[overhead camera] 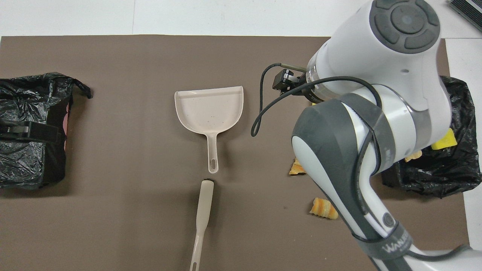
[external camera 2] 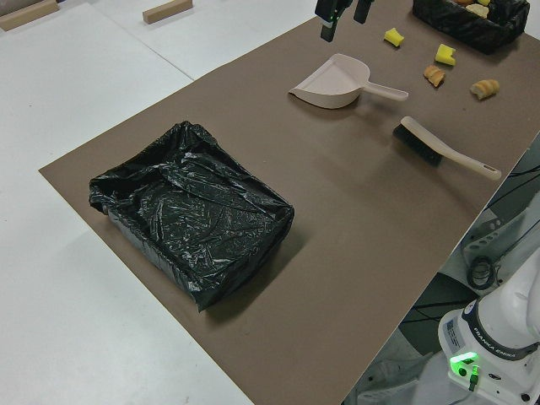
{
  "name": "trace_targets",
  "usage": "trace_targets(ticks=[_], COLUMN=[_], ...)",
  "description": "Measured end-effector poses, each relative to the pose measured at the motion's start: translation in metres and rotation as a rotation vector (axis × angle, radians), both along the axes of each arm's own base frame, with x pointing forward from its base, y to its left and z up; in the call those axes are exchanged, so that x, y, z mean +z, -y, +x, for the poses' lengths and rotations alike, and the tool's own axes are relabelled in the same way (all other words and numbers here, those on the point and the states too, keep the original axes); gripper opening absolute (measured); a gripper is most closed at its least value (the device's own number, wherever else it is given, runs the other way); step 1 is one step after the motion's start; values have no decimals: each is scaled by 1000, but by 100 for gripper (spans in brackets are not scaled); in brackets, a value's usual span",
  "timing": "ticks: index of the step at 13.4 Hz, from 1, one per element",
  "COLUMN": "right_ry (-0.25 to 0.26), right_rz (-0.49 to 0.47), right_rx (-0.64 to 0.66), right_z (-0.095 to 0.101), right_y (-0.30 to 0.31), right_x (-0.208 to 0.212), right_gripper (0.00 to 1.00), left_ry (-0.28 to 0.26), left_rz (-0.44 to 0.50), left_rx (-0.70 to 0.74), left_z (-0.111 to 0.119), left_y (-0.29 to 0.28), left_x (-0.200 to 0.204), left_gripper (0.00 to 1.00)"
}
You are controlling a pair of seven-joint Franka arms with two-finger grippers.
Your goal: Sweep and dump trash in bin
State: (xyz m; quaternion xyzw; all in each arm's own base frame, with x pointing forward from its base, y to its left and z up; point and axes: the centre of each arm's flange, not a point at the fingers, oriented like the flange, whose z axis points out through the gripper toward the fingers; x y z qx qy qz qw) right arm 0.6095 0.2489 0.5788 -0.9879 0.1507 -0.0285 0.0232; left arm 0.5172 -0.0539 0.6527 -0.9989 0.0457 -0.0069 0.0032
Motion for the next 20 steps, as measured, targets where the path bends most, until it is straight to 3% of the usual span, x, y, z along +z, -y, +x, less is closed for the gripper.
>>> trace_targets(ticks=[2, 5, 8, 10, 13, 15, 17, 20], right_ry=[-34, -82, -104, -104, -88, -73, -74, -81], right_rz=[-16, -44, -63, -69, -22, 0, 8, 12], right_rx=[34, 87, 85, 68, 62, 51, 39, 24], right_z=[-23, -74, -143, -182, -216, -228, -239, -274], right_y=[-14, -36, -70, -103, -144, -165, -185, -229], right_x=[-2, -20, -52, -74, -109, -131, -149, -185], right_gripper=[100, 100, 100, 100, 100, 100, 100, 100], left_ry=[0, 3, 118, 151, 141, 115, 60, 38], left_rz=[0, 1, -13, -27, -61, -77, -80, -97], left_rx=[-7, -17, -27, -63, -73, -97, -110, -77], left_z=[0, -1, 13, 28, 58, 76, 78, 68], left_y=[4, 9, 16, 40, 105, 143, 184, 250], left_x=[0, 0, 6, -10, -69, -119, -162, -211], left_gripper=[100, 100, 100, 100, 100, 100, 100, 100])
